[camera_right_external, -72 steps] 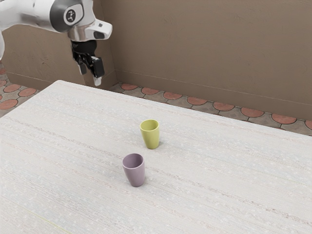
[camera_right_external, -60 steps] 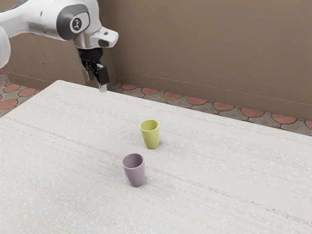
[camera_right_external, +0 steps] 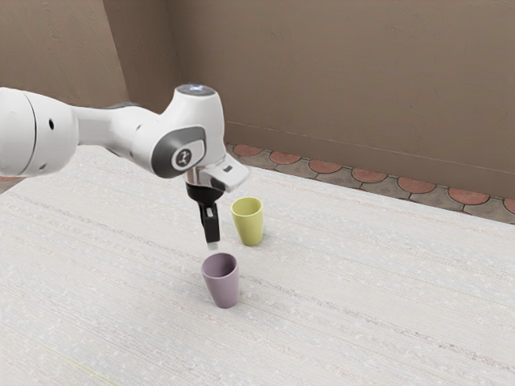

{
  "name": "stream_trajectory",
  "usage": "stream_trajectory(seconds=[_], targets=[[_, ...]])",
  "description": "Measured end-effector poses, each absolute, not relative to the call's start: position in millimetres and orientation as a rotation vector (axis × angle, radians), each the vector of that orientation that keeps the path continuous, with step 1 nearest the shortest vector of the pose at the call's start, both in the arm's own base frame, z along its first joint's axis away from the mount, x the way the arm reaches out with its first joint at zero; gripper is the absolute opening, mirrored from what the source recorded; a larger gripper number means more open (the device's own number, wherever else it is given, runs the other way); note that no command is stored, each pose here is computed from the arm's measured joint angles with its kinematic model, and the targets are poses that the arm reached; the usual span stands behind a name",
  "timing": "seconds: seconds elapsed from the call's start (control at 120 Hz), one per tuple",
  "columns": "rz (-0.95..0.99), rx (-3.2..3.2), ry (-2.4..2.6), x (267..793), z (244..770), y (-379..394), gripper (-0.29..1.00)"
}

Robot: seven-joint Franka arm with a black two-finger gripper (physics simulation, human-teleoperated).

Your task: Place the right cup onto the left cup

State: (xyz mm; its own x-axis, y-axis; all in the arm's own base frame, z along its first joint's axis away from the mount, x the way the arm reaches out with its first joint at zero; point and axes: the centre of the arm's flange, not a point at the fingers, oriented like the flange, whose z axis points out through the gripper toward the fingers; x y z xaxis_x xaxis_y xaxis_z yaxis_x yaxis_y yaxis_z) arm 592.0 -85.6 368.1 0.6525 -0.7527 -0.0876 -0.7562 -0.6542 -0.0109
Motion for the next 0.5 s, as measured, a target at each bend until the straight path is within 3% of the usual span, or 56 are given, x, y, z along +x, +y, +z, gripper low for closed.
stream_trajectory(seconds=[0.25,0.5], targets=[[0.123,-2.809,1.323,587.1,322.3,-81.8,0.68],[0.082,-2.789,1.362,584.1,313.6,-95.3,0.14]])
